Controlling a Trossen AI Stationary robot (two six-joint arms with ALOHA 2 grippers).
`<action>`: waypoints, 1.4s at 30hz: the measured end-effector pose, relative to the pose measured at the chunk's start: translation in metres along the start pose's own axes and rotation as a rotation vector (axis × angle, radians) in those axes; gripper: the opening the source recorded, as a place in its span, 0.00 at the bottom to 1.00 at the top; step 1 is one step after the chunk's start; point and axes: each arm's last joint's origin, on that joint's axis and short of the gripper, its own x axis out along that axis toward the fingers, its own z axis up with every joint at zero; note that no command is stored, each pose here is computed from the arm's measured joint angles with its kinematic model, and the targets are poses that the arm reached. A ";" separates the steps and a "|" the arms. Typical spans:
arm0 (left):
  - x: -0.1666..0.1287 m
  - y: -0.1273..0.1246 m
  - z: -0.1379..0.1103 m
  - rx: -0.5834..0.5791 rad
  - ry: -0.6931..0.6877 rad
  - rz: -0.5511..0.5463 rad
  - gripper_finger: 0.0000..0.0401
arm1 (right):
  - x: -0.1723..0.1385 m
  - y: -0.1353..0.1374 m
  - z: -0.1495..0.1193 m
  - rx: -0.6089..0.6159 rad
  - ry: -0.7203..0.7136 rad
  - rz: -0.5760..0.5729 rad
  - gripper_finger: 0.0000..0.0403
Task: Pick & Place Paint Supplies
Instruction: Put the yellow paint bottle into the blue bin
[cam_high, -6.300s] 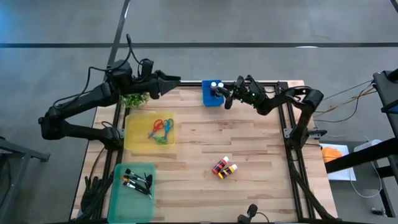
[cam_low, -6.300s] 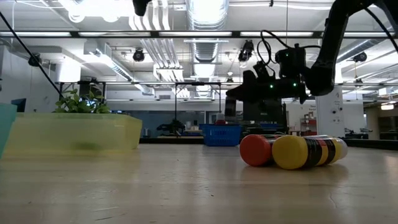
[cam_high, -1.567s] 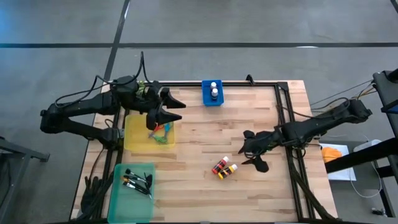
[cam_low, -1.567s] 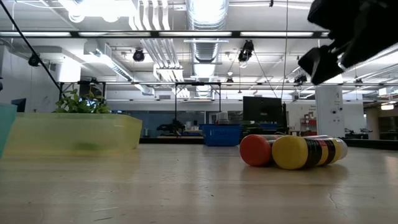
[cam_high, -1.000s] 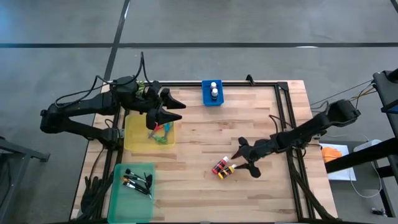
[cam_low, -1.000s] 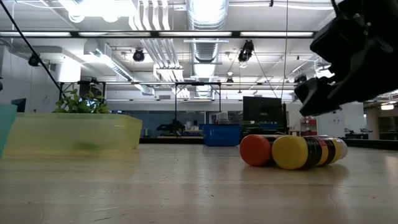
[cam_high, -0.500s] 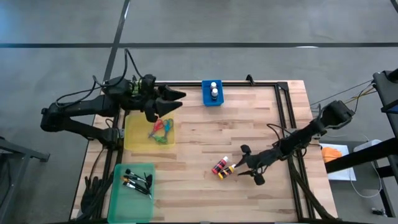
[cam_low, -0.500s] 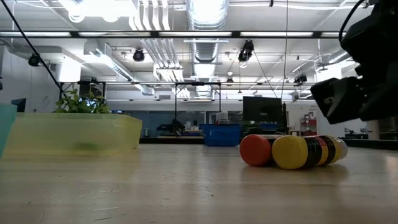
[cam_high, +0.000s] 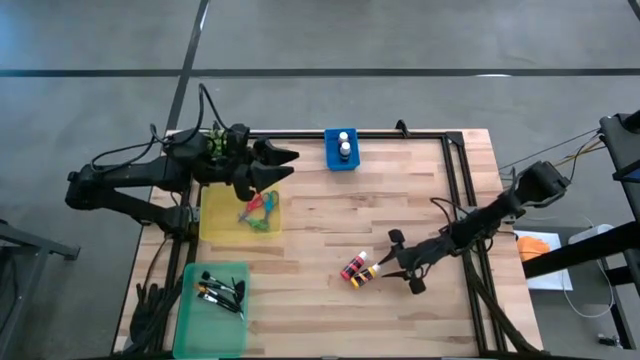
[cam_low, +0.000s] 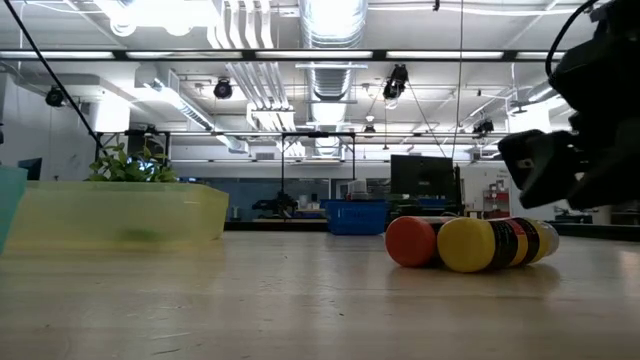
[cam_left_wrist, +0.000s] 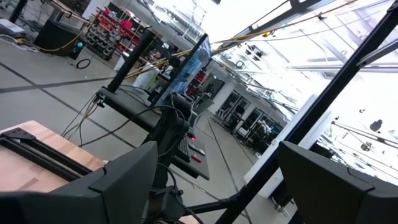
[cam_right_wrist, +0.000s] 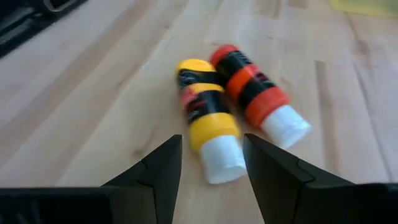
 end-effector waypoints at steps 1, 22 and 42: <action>0.000 0.000 0.000 0.002 0.000 0.000 0.85 | 0.001 -0.002 0.000 0.002 0.003 -0.009 0.41; 0.000 0.000 0.000 0.007 0.003 0.002 0.85 | 0.037 -0.007 -0.018 -0.037 0.048 0.011 0.41; 0.000 0.001 -0.001 0.000 0.015 0.006 0.85 | 0.036 -0.004 -0.012 0.014 -0.003 0.095 0.28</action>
